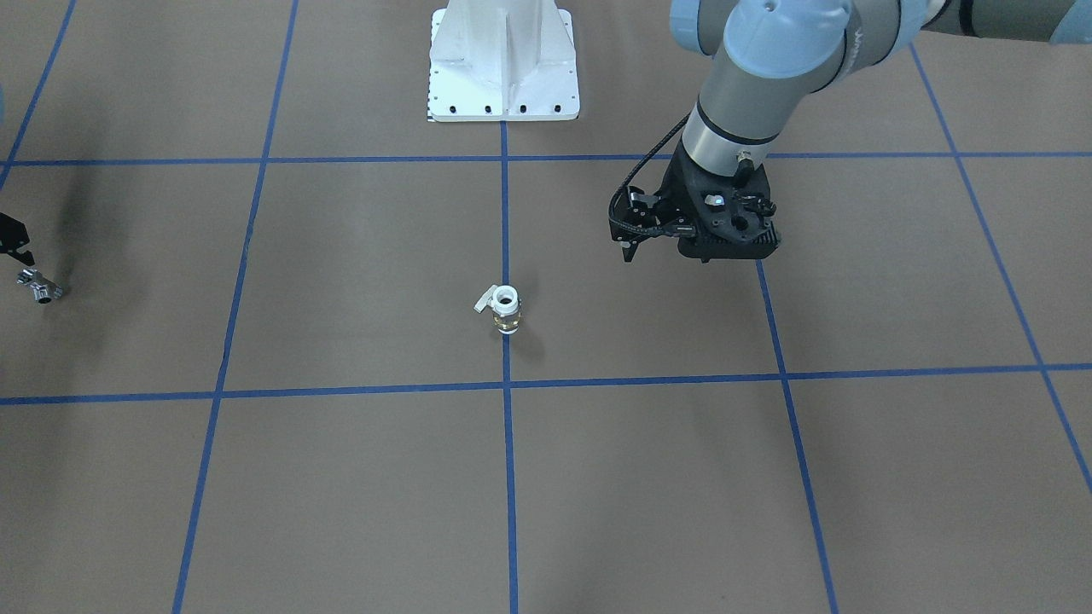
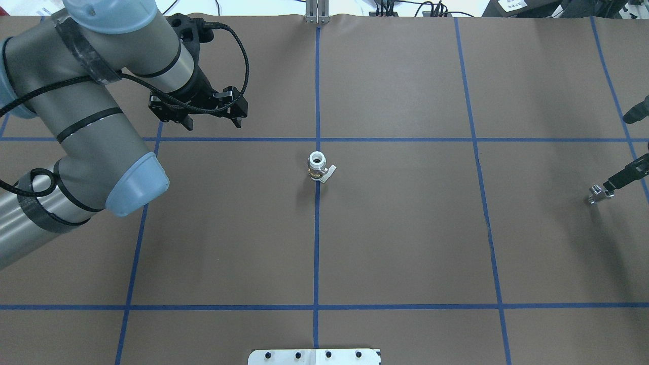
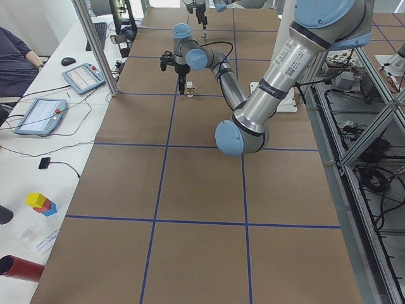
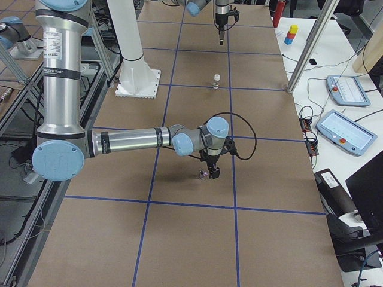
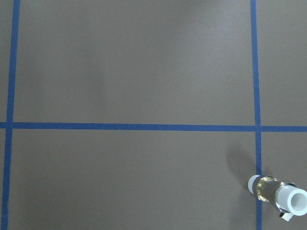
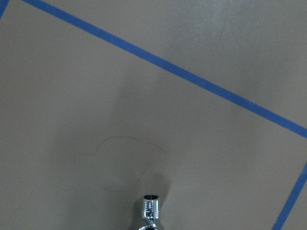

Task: Assemble PPR valve and pipe with both arms
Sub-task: 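Lower the right gripper onto the chrome pipe fitting and grasp it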

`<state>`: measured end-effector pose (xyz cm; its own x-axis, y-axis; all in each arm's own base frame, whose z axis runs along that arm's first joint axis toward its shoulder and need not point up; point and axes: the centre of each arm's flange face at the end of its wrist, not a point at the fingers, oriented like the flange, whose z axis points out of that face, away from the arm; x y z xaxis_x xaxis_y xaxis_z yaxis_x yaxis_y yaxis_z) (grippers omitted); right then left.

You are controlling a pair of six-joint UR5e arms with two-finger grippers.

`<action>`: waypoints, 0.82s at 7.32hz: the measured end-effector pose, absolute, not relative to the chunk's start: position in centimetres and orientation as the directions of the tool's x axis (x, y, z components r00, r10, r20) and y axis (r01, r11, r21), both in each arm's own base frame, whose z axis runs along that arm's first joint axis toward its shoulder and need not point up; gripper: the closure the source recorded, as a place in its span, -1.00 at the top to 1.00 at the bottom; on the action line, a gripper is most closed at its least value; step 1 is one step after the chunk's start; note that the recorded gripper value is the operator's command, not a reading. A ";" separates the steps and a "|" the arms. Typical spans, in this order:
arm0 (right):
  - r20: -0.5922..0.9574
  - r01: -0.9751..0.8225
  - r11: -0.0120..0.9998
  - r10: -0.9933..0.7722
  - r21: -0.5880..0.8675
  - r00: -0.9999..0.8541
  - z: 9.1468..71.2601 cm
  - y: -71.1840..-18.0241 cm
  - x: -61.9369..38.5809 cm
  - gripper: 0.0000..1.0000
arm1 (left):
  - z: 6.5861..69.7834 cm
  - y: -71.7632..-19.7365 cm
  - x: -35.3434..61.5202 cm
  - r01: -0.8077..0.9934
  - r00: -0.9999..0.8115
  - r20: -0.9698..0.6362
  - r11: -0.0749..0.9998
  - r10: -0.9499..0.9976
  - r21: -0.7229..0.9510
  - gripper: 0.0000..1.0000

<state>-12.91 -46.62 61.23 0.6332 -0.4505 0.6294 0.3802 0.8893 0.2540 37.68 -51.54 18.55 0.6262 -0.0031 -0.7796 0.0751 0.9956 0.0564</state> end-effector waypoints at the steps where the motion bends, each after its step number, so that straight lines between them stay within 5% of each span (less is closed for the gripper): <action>1: 0.632 0.405 0.884 -0.455 0.234 0.627 62.3 -46.2 -14.1 0.98 | 18.6 -51.3 37.6 0.073 0.624 -0.781 0.996 0.000 0.058 1.00; 5: 0.635 0.446 0.868 -0.474 0.220 0.610 62.9 -46.1 -16.5 0.35 | 18.6 -51.1 37.5 0.072 0.623 -0.782 0.996 0.001 0.059 1.00; 6: 0.634 0.448 0.866 -0.478 0.224 0.608 62.6 -46.6 -16.9 0.33 | 18.6 -51.1 37.5 0.072 0.623 -0.782 0.996 0.002 0.059 1.00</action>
